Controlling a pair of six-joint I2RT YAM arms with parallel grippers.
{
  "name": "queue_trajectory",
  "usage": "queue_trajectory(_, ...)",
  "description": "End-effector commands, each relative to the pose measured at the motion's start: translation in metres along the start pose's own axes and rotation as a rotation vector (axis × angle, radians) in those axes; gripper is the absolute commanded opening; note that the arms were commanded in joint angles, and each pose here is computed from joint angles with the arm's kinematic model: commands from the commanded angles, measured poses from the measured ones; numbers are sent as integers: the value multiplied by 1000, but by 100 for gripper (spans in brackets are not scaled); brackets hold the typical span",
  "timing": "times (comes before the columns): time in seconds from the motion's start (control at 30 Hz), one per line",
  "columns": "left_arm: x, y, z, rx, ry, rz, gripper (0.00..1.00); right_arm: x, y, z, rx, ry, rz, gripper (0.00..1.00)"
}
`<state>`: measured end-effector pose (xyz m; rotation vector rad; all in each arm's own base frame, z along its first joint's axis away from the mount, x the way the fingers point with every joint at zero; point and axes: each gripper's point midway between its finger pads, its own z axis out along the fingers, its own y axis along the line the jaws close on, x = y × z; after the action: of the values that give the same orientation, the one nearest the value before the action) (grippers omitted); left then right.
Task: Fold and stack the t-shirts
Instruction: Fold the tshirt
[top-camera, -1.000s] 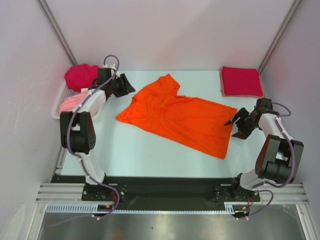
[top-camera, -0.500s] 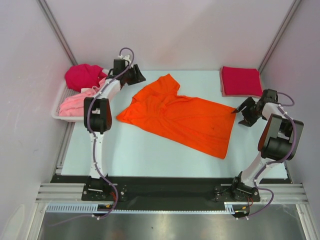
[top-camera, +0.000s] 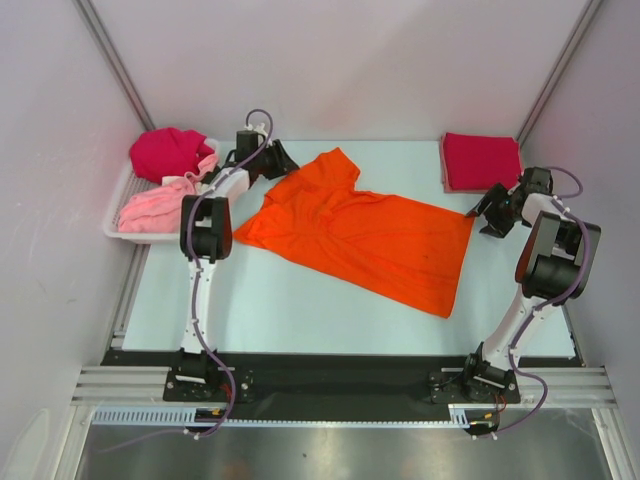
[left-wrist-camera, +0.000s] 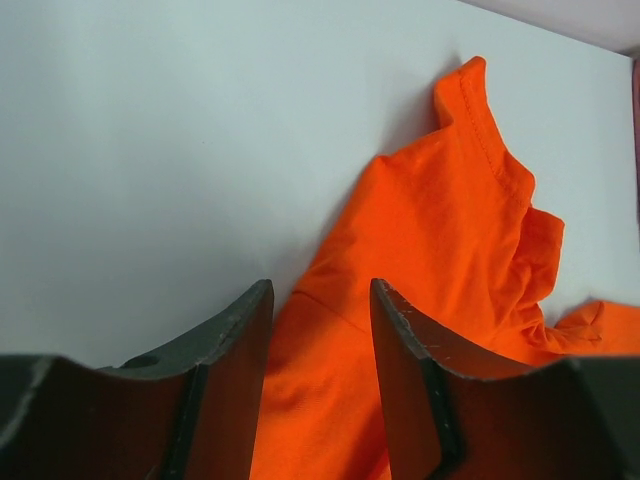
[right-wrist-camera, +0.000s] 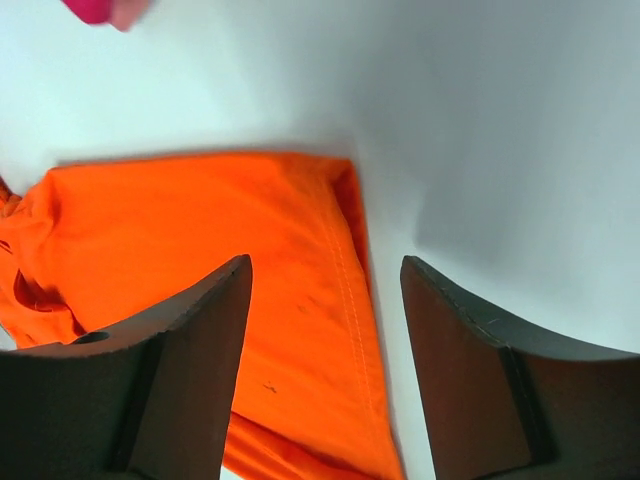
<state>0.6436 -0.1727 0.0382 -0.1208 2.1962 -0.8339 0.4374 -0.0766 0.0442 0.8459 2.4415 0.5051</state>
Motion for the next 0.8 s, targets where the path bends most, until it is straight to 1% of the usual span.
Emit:
queue_trajectory(0.0,-14,-24,-1,55,-30,25,50,-14,3,2,0,-17,-54,67)
queue_trajectory(0.13,-15,-31,2,87,-28,-4,50,-14,-1,9,18,10,-46,65)
queue_trajectory(0.3,-10,-34,8,112,-24,-35,50,-16,-3,13,32,12,-41,65)
queue_trajectory(0.47,-6,-36,12,141,-18,-77,48,-16,-7,19,51,22,-49,65)
queue_trajectory(0.53,-2,-35,16,145,-11,-100,45,-18,-2,22,31,26,-59,64)
queue_trajectory(0.67,0,-33,17,136,-10,-144,39,-17,-4,29,38,56,-68,60)
queue_trajectory(0.77,-7,-36,18,159,-40,-162,36,-19,-2,30,31,59,-76,58)
